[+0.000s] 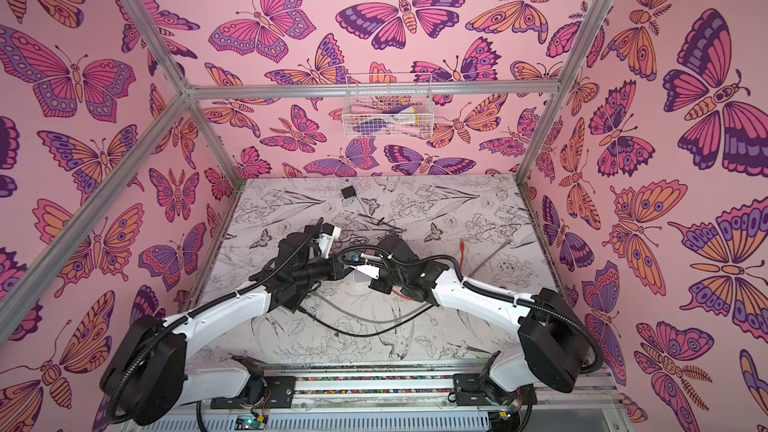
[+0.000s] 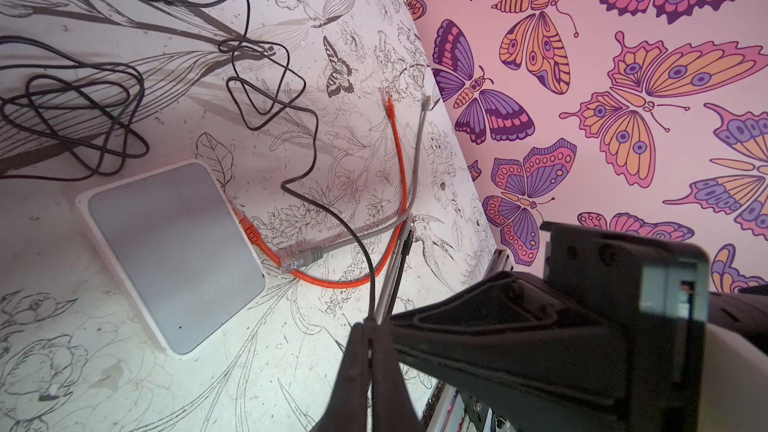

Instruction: Insert the plug into the switch port

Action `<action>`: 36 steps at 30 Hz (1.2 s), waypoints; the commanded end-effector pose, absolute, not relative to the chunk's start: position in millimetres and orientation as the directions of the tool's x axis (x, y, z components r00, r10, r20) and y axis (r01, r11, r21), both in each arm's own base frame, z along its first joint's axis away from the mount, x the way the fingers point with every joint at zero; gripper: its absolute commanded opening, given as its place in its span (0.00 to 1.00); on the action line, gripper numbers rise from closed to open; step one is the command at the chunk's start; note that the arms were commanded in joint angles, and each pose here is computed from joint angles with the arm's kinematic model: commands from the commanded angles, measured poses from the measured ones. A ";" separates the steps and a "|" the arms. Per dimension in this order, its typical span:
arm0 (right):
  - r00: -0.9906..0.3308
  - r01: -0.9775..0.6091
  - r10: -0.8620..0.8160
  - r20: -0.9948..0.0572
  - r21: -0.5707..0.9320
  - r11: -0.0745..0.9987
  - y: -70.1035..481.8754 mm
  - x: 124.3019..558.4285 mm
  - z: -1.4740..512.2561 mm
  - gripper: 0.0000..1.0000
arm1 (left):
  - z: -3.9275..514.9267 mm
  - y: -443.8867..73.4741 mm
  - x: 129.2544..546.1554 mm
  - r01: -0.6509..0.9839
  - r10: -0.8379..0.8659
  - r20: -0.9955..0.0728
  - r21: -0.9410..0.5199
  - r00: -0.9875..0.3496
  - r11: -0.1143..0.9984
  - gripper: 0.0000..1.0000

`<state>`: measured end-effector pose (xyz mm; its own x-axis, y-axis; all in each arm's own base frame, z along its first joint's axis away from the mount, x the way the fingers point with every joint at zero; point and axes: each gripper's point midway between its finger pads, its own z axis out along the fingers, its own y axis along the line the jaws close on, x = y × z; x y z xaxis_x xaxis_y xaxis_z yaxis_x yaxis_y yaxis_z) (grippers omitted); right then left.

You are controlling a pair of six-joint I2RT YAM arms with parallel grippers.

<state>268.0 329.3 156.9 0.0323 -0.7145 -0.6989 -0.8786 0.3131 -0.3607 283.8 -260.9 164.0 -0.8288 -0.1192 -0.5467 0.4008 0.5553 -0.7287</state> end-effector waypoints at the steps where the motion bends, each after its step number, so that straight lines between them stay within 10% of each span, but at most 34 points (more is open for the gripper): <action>1: 0.050 -0.875 -0.718 -0.695 -0.377 0.304 333.5 269.1 160.2 0.00 | 166.7 -264.0 281.5 0.420 -0.118 -0.555 -0.736 -0.823 0.531 0.00; 7: -0.044 -0.808 -0.706 -0.707 -0.390 0.442 321.1 287.8 170.1 0.03 | 165.3 -259.4 281.9 0.414 -0.141 -0.565 -0.731 -0.813 0.543 0.00; 11: -0.148 -0.745 -0.637 -0.756 -0.339 0.574 308.8 294.7 186.9 0.25 | 184.0 -255.0 280.3 0.464 -0.201 -0.623 -0.727 -0.756 0.507 0.00; 18: -0.513 -0.599 -0.218 -0.830 0.164 0.784 285.5 291.4 215.9 0.46 | 225.8 -245.1 274.3 0.614 -0.351 -0.737 -0.675 -0.577 0.410 0.00; 25: -0.650 -0.459 0.302 -0.697 0.677 0.576 269.7 267.5 235.8 0.45 | 225.7 -230.1 272.7 0.638 -0.457 -0.756 -0.647 -0.469 0.417 0.00; 36: -0.690 -0.353 0.585 -0.427 0.904 0.243 262.3 251.8 250.4 0.50 | 221.8 -256.3 263.5 0.696 -0.487 -0.812 -0.552 -0.322 0.459 0.00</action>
<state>249.3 261.2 198.9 -0.7224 0.4459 -0.5285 -0.3344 0.4437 0.8314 262.7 -261.0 190.5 -0.4664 -0.4129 -0.7823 0.6424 0.4499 -0.6205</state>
